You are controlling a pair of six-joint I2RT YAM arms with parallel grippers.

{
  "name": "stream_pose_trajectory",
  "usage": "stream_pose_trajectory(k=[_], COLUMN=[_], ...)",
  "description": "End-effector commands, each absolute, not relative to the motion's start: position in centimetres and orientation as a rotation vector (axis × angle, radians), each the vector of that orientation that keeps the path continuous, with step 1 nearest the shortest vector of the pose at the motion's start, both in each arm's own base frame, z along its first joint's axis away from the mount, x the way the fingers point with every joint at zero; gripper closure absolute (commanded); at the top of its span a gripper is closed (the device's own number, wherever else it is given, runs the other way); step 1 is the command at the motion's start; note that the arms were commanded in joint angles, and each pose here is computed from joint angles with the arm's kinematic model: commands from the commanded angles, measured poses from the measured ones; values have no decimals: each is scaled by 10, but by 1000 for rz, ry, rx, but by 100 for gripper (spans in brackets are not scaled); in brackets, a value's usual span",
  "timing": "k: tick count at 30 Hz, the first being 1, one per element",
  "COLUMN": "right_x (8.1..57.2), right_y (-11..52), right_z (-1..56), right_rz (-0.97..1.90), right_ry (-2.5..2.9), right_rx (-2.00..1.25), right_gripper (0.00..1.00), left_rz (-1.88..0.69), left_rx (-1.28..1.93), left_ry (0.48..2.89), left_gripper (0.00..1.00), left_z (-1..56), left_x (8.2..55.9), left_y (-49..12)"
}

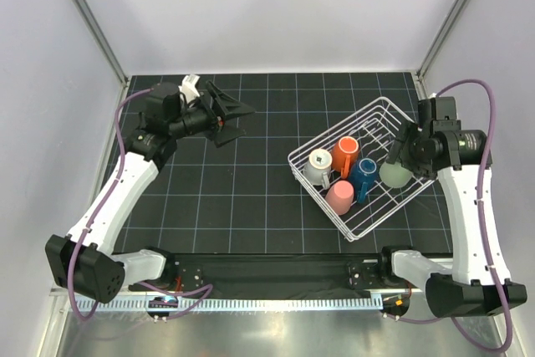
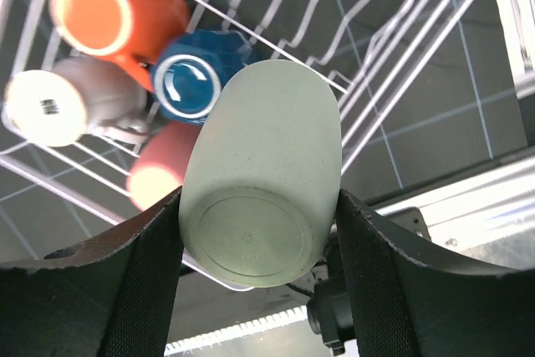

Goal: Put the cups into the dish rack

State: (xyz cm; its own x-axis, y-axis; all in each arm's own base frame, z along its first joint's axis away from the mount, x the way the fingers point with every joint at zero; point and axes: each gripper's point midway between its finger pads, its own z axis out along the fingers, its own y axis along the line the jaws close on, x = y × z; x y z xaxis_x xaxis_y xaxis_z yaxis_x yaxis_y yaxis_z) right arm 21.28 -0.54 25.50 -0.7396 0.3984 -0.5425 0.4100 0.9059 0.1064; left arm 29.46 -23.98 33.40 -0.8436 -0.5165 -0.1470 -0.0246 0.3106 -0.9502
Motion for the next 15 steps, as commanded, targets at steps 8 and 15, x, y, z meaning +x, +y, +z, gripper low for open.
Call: stream_pose_trajectory(k=[8, 15], right_x=[211, 214], right_y=[-14, -12], right_z=[216, 189], right_rz=[-52, -45], right_ry=[2575, 2615], right_rx=[661, 676], right_gripper=[96, 96], left_rz=[-1495, -1494], left_rx=[-390, -382], left_ry=[2151, 2153], left_gripper=[15, 16], left_z=[339, 339], left_x=[288, 288], left_y=[-236, -236])
